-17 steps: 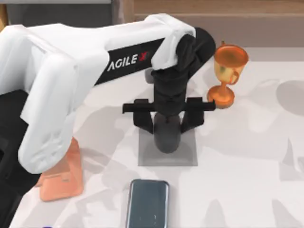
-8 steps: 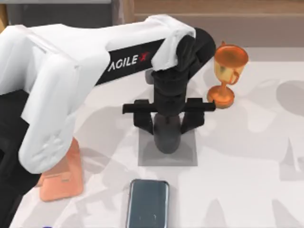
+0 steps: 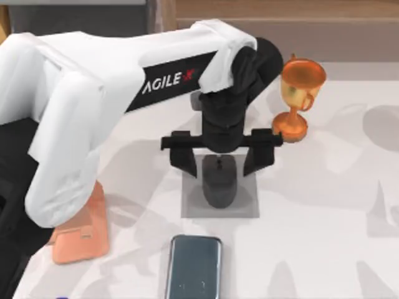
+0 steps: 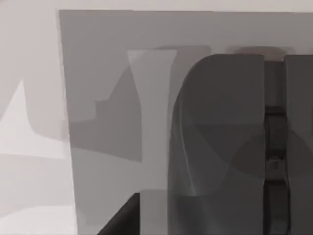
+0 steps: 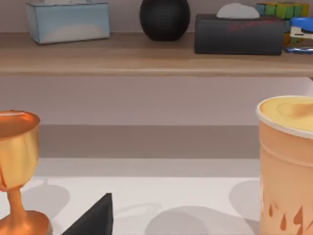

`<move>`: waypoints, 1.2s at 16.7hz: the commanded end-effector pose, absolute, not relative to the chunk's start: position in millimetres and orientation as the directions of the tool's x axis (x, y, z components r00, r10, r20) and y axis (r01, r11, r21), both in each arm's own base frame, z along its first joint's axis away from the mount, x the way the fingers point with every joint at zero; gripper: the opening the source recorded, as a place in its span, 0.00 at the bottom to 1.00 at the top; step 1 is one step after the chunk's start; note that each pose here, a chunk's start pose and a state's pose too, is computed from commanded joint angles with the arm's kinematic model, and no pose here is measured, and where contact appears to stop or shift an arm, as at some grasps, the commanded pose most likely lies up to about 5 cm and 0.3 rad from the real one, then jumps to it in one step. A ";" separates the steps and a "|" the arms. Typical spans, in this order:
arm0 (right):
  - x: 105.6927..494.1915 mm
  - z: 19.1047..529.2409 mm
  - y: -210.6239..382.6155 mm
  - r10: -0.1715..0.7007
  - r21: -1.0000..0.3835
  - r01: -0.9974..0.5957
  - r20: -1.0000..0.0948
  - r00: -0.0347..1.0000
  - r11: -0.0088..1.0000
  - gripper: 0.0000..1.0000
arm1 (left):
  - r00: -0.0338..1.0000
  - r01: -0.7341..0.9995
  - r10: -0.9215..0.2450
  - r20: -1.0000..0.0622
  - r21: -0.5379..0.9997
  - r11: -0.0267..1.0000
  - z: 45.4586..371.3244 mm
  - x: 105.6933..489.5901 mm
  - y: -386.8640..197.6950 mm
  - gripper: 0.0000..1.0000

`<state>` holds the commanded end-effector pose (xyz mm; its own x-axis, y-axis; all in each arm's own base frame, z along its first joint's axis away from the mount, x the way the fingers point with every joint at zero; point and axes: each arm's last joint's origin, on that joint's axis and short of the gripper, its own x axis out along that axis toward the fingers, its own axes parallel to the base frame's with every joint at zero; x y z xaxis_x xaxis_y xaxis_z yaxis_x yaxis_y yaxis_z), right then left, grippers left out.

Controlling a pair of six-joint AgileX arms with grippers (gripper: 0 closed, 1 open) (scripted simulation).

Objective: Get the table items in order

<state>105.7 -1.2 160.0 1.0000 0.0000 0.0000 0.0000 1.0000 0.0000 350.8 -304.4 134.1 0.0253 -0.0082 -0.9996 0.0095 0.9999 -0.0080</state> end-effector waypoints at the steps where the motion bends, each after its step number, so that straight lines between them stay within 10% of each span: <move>1: 105.7 160.0 -1.2 0.000 0.000 0.000 0.000 1.000 1.000 1.00 | 0.025 0.009 -0.008 -1.000 -0.008 1.000 134.1 350.8 -304.4 1.00; 11: 105.7 160.0 -1.2 0.000 0.000 0.000 0.000 1.000 1.000 1.00 | 0.034 0.008 -0.016 -0.999 -0.016 1.000 141.7 344.7 -304.1 1.00; 20: 105.7 160.0 -1.2 0.000 0.000 0.000 0.000 1.000 1.000 1.00 | 0.028 0.051 -0.004 -1.000 -0.003 0.999 170.6 242.6 -289.8 1.00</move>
<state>105.7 -1.2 160.0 1.0000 0.0000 0.0000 0.0000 1.0000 0.0000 242.6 -289.8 170.6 0.0283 -0.0042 -0.9996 0.0508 0.9987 -0.0027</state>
